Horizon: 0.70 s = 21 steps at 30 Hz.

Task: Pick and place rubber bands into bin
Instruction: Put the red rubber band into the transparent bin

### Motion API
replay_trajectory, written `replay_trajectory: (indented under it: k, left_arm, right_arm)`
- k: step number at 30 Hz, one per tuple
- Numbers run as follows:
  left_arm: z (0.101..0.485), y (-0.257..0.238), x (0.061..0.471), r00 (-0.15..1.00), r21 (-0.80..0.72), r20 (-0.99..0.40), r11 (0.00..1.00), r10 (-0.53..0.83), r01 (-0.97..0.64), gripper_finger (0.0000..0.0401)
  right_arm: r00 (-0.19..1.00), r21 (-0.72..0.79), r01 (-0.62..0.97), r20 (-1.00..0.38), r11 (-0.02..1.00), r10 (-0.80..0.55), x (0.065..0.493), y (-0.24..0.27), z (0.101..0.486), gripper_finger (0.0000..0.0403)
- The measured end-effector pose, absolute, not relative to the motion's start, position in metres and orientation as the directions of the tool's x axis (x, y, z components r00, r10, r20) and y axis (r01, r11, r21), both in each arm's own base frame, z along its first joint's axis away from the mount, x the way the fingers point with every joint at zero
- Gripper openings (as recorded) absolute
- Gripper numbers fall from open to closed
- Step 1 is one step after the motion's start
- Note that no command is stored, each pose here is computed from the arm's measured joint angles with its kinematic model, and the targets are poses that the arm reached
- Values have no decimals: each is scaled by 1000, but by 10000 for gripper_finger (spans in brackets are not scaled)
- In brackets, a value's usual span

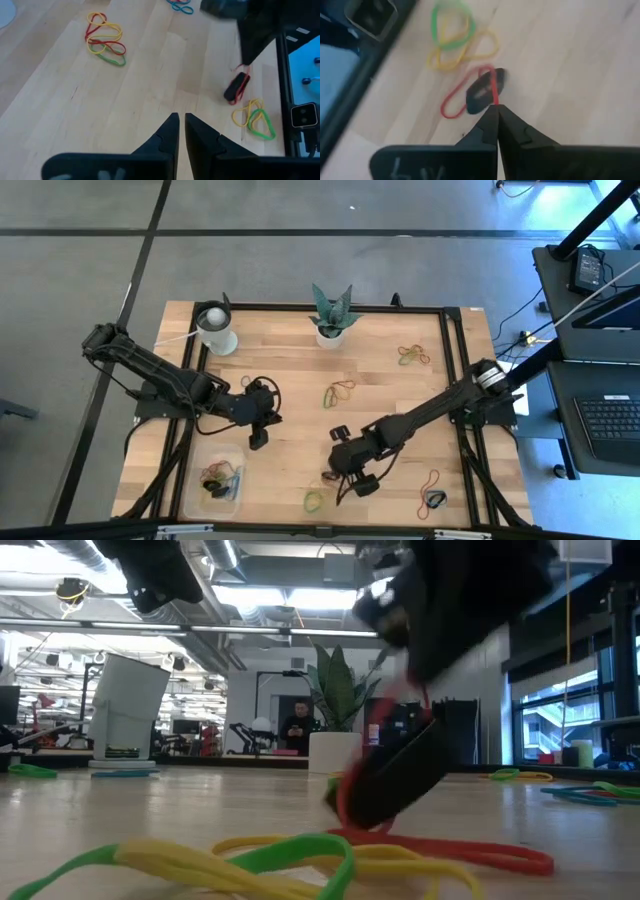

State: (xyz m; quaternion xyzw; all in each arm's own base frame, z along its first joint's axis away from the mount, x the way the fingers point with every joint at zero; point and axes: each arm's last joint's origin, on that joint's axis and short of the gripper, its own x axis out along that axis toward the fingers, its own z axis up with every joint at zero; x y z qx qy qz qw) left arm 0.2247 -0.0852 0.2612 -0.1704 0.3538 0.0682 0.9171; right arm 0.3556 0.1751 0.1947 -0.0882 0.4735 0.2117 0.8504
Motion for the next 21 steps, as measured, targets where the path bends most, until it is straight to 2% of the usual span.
replay_trajectory:
  k: [11,21]
  left_arm:
    - [261,-85,225,741,-264,-672,933,4,-245,24]
    - [262,-85,225,748,-238,-664,948,2,-213,22]
  right_arm:
    - [672,-20,-394,-688,919,274,329,159,281,2]
    - [769,-39,-357,-579,933,270,323,154,308,2]
